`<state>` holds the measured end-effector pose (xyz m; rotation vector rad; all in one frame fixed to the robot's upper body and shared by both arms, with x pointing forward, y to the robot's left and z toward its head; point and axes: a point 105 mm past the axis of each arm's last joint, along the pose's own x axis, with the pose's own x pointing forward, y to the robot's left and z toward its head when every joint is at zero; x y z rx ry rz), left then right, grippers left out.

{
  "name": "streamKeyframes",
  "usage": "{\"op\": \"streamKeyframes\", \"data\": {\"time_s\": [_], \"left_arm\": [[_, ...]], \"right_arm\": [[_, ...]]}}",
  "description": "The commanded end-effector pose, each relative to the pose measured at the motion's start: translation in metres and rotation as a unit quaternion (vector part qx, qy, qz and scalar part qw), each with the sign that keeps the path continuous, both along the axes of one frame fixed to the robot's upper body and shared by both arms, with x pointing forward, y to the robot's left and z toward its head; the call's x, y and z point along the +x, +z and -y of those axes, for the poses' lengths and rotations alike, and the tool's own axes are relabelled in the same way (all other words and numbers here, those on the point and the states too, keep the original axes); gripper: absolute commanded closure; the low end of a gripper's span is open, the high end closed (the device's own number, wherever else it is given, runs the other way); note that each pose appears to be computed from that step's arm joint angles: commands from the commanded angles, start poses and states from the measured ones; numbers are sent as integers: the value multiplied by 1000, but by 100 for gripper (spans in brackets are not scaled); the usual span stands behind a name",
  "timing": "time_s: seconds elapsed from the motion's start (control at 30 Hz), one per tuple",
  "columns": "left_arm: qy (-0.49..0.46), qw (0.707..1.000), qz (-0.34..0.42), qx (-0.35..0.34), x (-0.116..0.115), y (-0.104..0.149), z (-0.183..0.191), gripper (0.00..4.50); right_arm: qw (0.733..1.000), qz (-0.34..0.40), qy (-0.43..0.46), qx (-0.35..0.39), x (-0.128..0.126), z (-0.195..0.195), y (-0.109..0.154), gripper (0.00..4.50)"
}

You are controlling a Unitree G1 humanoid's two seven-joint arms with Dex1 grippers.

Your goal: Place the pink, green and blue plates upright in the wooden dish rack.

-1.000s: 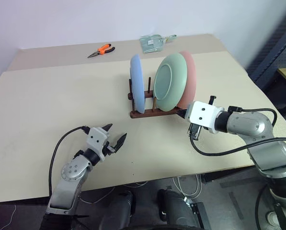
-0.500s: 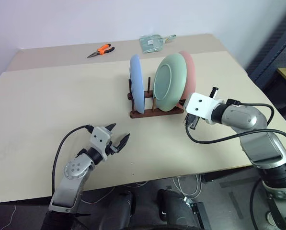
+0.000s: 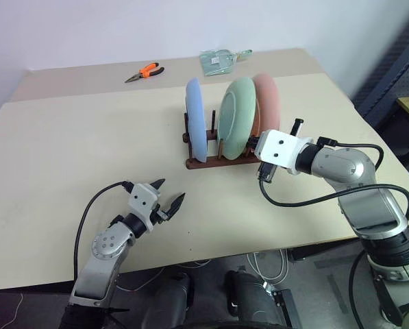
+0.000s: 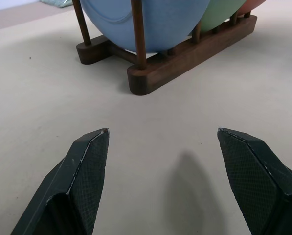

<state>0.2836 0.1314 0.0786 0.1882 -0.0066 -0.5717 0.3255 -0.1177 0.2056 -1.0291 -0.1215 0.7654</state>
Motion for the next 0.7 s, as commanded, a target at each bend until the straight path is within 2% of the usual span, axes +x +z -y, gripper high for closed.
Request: {"op": "streamKeyframes", "data": {"time_s": [0.03, 0.3, 0.37, 0.43, 0.53, 0.6, 0.7], "left_arm": [[-7, 1000, 23, 1, 0, 9, 3, 87], [-6, 1000, 22, 6, -1, 7, 3, 87], [3, 1000, 25, 12, -1, 8, -2, 87], [17, 999, 27, 17, 1, 9, -11, 87], [40, 998, 25, 34, 2, 7, -28, 87], [63, 997, 24, 47, 3, 7, -45, 87], [96, 993, 22, 60, 2, 7, -67, 87]], "right_arm": [[999, 34, 22, 2, -6, -7, 16, 448], [999, 31, 10, 0, -4, 1, 17, 448], [1000, 19, 0, 15, -6, 15, 20, 448], [998, -19, 6, 62, -13, 26, 21, 448], [988, -93, 19, 119, -27, 41, 8, 448], [975, -134, -4, 175, -28, 57, -6, 448], [962, -165, -51, 211, -23, 85, -32, 448]]}}
